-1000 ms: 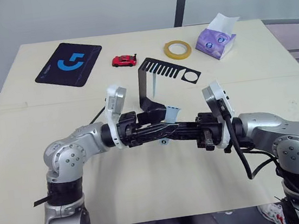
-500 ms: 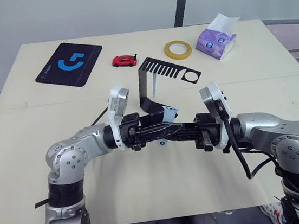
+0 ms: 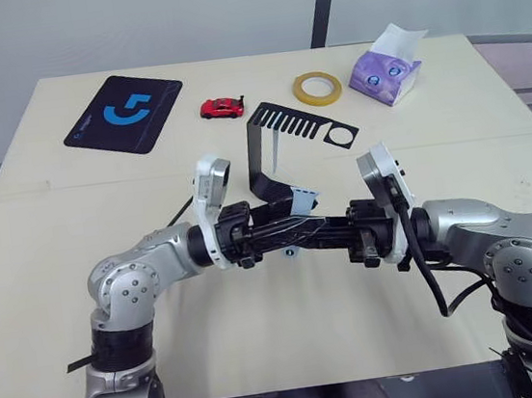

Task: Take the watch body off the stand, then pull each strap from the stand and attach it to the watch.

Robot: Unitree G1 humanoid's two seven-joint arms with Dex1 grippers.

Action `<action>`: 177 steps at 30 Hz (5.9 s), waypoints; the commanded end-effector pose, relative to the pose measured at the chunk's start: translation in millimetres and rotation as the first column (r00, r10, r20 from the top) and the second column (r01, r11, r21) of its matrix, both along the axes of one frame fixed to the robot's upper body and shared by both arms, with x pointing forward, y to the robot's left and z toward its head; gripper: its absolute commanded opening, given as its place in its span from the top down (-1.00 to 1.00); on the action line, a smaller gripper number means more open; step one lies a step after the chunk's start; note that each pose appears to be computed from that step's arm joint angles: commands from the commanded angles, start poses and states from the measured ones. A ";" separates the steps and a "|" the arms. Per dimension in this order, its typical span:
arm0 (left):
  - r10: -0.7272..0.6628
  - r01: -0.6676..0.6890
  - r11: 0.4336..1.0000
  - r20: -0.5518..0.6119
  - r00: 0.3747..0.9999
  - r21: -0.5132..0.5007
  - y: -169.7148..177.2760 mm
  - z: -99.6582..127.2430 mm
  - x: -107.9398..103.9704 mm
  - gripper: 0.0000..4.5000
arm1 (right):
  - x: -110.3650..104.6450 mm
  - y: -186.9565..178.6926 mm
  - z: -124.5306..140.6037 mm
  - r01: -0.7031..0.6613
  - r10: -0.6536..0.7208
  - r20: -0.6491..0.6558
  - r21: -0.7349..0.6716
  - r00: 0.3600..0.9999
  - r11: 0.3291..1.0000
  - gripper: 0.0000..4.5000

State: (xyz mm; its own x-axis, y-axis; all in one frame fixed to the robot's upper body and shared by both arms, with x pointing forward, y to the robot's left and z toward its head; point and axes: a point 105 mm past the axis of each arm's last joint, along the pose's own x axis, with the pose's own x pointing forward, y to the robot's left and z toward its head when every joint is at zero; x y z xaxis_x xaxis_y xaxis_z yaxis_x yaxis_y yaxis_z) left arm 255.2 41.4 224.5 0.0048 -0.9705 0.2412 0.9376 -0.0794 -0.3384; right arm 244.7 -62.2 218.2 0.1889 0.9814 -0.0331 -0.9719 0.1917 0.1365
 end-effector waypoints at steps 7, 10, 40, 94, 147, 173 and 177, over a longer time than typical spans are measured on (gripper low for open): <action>0.000 0.002 0.999 0.030 1.000 -0.043 0.5 13.3 0.6 -0.14 | -2.5 0.3 10.6 -0.022 0.021 0.039 0.023 0.999 0.999 1.00; -0.001 0.002 0.999 0.028 1.000 -0.052 0.1 15.5 1.0 -0.14 | -2.7 0.0 10.2 -0.024 0.023 0.040 0.020 0.999 1.000 1.00; 0.003 -0.002 0.997 0.013 1.000 -0.075 -5.6 24.2 3.7 -0.30 | 0.1 -1.4 14.8 -0.004 0.002 0.046 0.038 0.999 0.999 1.00; 0.021 -0.059 0.988 0.252 0.968 0.144 13.8 9.0 6.9 1.00 | -14.1 -57.2 3.0 0.426 -0.415 0.152 -0.040 0.897 0.904 -0.86; -0.113 -0.225 0.887 0.661 0.742 0.404 12.0 -37.4 18.4 1.00 | 39.0 -169.6 -112.6 0.961 -0.987 0.086 -0.254 0.138 0.112 -0.95; -0.083 -0.241 0.887 0.651 0.754 0.393 9.8 -34.7 22.5 1.00 | 47.6 -174.7 -128.3 0.956 -0.993 0.070 -0.285 0.095 0.071 0.26; -0.081 -0.254 0.881 0.656 0.750 0.400 12.3 -36.4 24.9 1.00 | 45.6 -168.0 -115.4 0.953 -0.975 0.152 -0.280 0.165 0.118 0.32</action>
State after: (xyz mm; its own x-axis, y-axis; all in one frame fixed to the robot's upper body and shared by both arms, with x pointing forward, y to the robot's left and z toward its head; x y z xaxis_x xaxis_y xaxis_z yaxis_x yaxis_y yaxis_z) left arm 280.4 53.2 177.8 0.0940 -0.9648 -0.2455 0.9482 0.0116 0.3174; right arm 295.0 -230.4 99.5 0.9589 -0.0811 -0.2719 0.0772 0.9967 -0.0250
